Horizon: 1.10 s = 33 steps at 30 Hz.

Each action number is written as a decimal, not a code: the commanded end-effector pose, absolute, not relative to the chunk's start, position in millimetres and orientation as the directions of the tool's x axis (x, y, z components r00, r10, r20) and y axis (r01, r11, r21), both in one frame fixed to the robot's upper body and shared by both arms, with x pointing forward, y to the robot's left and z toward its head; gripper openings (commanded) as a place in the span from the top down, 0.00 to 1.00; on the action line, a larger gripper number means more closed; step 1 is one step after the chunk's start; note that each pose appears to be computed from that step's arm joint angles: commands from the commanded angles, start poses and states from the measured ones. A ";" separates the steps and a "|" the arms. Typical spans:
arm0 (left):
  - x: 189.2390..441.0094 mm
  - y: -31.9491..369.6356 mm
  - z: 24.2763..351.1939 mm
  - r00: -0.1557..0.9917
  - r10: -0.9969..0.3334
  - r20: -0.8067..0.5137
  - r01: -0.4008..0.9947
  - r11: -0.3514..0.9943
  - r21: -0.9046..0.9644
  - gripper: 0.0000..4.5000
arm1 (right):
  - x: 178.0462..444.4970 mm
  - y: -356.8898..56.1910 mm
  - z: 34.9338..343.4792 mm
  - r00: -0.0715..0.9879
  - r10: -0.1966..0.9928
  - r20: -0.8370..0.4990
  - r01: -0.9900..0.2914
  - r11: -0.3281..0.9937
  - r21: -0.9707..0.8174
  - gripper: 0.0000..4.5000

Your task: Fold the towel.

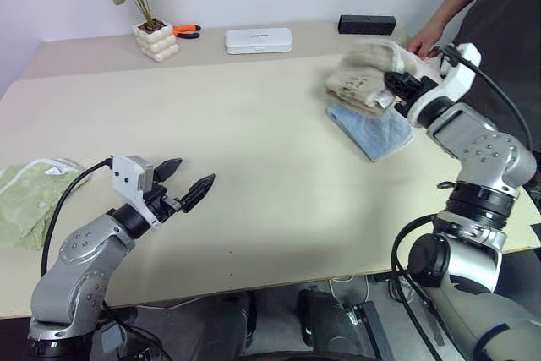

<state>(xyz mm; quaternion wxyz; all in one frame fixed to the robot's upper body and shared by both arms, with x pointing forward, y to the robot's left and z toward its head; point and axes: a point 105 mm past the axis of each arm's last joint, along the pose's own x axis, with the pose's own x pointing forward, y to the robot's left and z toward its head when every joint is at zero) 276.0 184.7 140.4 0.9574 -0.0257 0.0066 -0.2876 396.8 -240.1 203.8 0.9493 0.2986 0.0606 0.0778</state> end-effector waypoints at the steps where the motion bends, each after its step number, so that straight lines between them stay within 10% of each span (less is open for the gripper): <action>1: 276.6 181.3 146.5 0.827 -0.562 0.030 0.562 0.826 -0.029 0.00 | 389.1 -256.1 191.5 0.983 0.138 -0.118 -0.039 0.792 0.609 0.99; 7: 277.0 181.4 145.5 0.825 -0.564 0.028 0.565 0.825 -0.029 0.00 | 383.7 -260.0 179.1 0.979 0.121 -0.166 0.005 0.794 0.608 0.99; 13: 284.9 173.4 140.0 0.809 -0.587 0.027 0.587 0.809 -0.035 0.00 | 368.2 -303.2 195.9 0.991 -0.091 -0.096 0.120 0.923 0.366 0.44; 18: 289.6 179.4 139.1 0.816 -0.577 0.032 0.578 0.816 -0.021 0.00 | 361.1 -316.6 230.5 0.989 -0.146 0.038 0.138 0.977 0.164 0.44; 24: 296.3 197.7 139.8 0.852 -0.522 0.031 0.521 0.853 0.035 0.00 | 358.9 -263.3 251.8 0.982 0.163 0.093 -0.143 0.970 -0.195 0.44; 29: 297.2 219.0 136.1 0.886 -0.463 0.009 0.459 0.881 0.116 0.00 | 348.8 -204.5 228.1 0.886 0.463 0.001 -0.441 0.845 -0.302 0.04; 33: 289.2 230.4 135.3 0.903 -0.430 -0.002 0.425 0.891 0.160 0.00 | 343.6 -178.4 210.7 0.811 0.581 -0.066 -0.569 0.758 -0.320 0.02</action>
